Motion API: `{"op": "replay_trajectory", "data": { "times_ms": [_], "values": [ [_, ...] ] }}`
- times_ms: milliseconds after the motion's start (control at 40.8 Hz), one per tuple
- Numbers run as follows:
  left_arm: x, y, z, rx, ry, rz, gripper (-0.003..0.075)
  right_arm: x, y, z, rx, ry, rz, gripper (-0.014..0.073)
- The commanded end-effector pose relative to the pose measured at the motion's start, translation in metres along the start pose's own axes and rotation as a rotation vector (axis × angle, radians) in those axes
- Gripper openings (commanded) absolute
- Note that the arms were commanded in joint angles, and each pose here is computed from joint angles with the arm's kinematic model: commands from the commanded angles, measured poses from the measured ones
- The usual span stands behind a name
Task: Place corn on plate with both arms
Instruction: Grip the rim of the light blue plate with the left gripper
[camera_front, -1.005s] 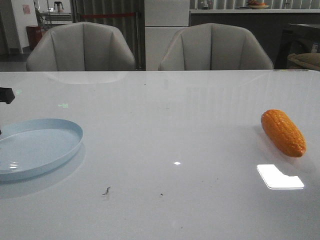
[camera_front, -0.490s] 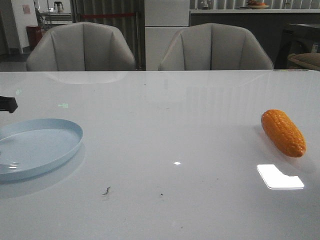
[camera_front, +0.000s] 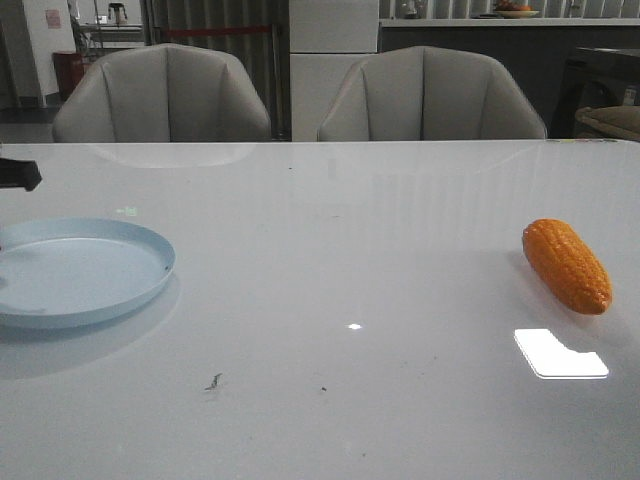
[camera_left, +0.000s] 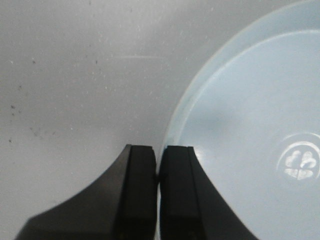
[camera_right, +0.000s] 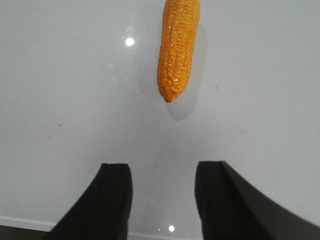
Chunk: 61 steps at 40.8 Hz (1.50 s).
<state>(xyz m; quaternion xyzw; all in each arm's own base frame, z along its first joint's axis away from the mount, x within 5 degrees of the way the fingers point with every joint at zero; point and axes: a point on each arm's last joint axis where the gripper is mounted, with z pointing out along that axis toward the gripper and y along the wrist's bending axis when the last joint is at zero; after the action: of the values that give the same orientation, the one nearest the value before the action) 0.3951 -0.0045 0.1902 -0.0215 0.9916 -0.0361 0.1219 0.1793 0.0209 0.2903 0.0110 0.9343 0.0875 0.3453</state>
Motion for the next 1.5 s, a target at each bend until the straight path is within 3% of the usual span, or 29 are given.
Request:
{"op": "replay_trajectory", "data": {
  "times_ms": [0,294,539,858,1054,1471],
  "values": [
    [-0.019,-0.006,-0.041,0.035,-0.118,-0.021,0.0099,-0.012,0.001,-0.008,-0.003,-0.086,0.001,0.0415],
    [-0.048,-0.040,-0.090,0.247,-0.237,-0.077,0.0099,-0.012,0.001,-0.008,-0.003,-0.086,0.001,0.0415],
    [-0.050,-0.091,-0.106,0.385,-0.288,-0.032,0.0099,-0.012,0.001,-0.008,-0.003,-0.087,0.001,0.0415],
    [-0.042,-0.153,-0.102,0.444,-0.354,0.074,0.0099,-0.012,0.001,-0.008,-0.005,-0.087,0.004,0.0415],
    [-0.033,-0.182,-0.087,0.463,-0.315,0.125,0.0099,-0.012,0.001,-0.008,-0.006,-0.087,0.004,0.0415],
    [-0.020,-0.209,-0.045,0.458,-0.195,0.168,0.0099,-0.012,0.001,-0.008,-0.006,-0.087,0.004,0.0415]
  ]
}}
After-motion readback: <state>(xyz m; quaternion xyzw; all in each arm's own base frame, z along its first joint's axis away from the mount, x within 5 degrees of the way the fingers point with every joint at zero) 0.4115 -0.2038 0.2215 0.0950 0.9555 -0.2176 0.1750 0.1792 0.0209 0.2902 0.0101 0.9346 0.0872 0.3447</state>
